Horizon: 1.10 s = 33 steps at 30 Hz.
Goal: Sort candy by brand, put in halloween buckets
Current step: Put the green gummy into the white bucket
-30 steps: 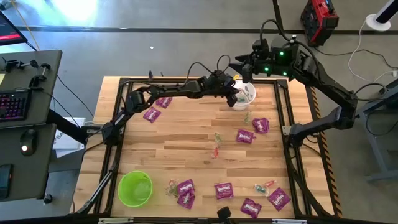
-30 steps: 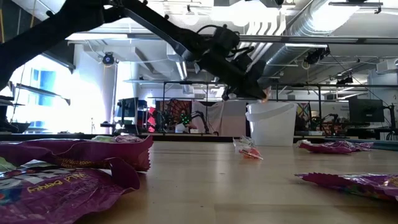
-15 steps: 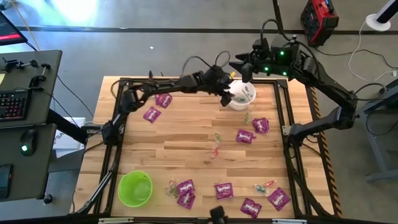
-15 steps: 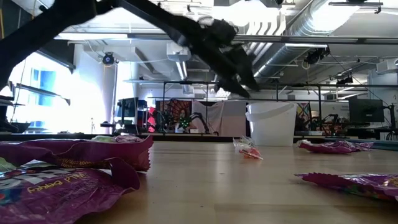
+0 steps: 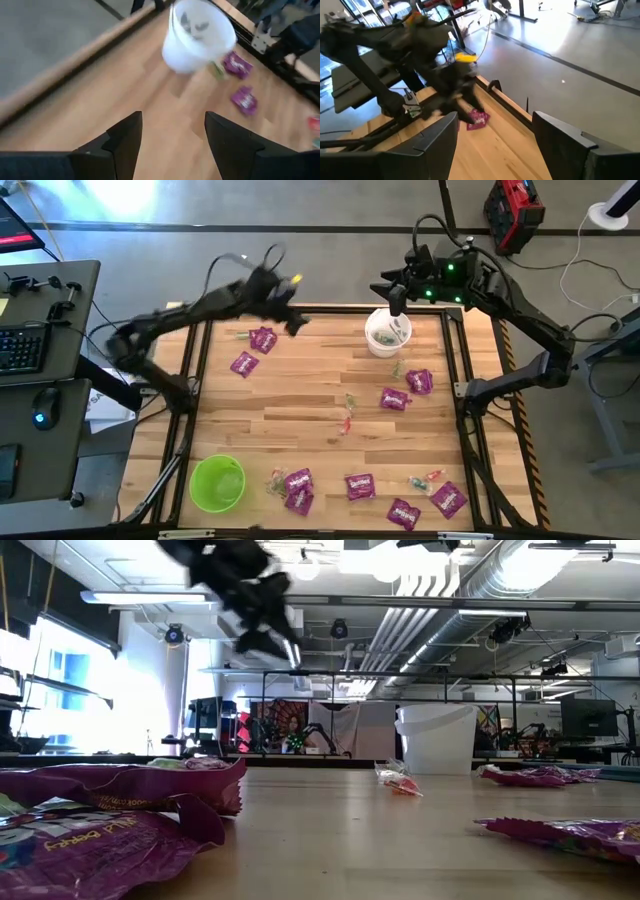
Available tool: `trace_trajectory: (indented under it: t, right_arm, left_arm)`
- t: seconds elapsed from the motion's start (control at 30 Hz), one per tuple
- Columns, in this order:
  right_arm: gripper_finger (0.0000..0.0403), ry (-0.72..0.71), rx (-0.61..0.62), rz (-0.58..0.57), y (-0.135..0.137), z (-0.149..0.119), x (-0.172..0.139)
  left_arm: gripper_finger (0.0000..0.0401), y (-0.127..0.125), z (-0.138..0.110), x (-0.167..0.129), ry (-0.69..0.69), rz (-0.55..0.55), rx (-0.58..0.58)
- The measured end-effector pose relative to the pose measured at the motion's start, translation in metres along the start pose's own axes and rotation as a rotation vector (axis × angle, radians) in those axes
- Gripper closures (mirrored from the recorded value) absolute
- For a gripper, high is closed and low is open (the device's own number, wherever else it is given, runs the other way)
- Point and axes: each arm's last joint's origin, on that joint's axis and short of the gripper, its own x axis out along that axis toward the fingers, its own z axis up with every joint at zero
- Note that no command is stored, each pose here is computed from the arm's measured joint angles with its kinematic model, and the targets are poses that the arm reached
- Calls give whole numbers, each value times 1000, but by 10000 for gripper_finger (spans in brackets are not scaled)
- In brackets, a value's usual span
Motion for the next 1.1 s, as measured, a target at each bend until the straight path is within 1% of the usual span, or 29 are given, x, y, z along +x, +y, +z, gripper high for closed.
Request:
trace_trajectory:
  t: [0.07, 0.13, 0.17, 0.23, 0.3, 0.37, 0.47, 0.53, 0.57, 0.67, 0.77, 0.83, 0.9, 0.97, 1.0, 1.1]
  right_arm:
    - [155, 6, 0, -2, 0, -1, 1]
    - [155, 13, 5, -4, 0, -1, 1]
    - [155, 21, 6, -6, 0, -2, 2]
    - [155, 45, 1, -7, -1, -4, 4]
    - [155, 83, -1, -13, -2, -8, 7]
    - [155, 121, 0, -21, -2, -11, 8]
    - [155, 170, 2, -34, -4, -16, 11]
    - [155, 196, 13, -42, -4, -18, 13]
    - [155, 196, 29, -43, -4, -18, 13]
    - [155, 204, 75, -51, -4, -19, 14]
    - [155, 211, 78, -47, -4, -20, 13]
    - [155, 230, 78, -50, -5, -21, 13]
    - [155, 248, 77, -54, -5, -23, 13]
    - [155, 272, 76, -59, -6, -25, 12]
    - [155, 285, 74, -61, -5, -27, 12]
    - [155, 307, 55, -60, -4, -29, 11]
  left_arm:
    - [197, -6, -28, -10, -25, -29, -46]
    - [197, -12, -52, -17, -12, -42, -77]
    - [197, -16, -63, -18, 9, -53, -77]
    - [197, -28, -77, -20, 51, -94, -41]
    - [197, -47, -89, -22, 121, -171, 54]
    - [197, -68, -101, -25, 209, -247, 178]
    - [197, -96, -121, -29, 331, -322, 419]
    - [197, -112, -132, -32, 378, -363, 568]
    - [197, -118, -136, -33, 389, -376, 623]
    - [197, -135, -148, -33, 417, -433, 701]
    - [197, -154, -162, -34, 479, -551, 760]
    - [197, -165, -173, -34, 548, -569, 806]
    - [197, -177, -181, -33, 619, -529, 804]
    - [197, -191, -185, -27, 676, -464, 734]
    - [197, -197, -186, -22, 707, -433, 676]
    - [197, -217, -184, -4, 763, -342, 451]
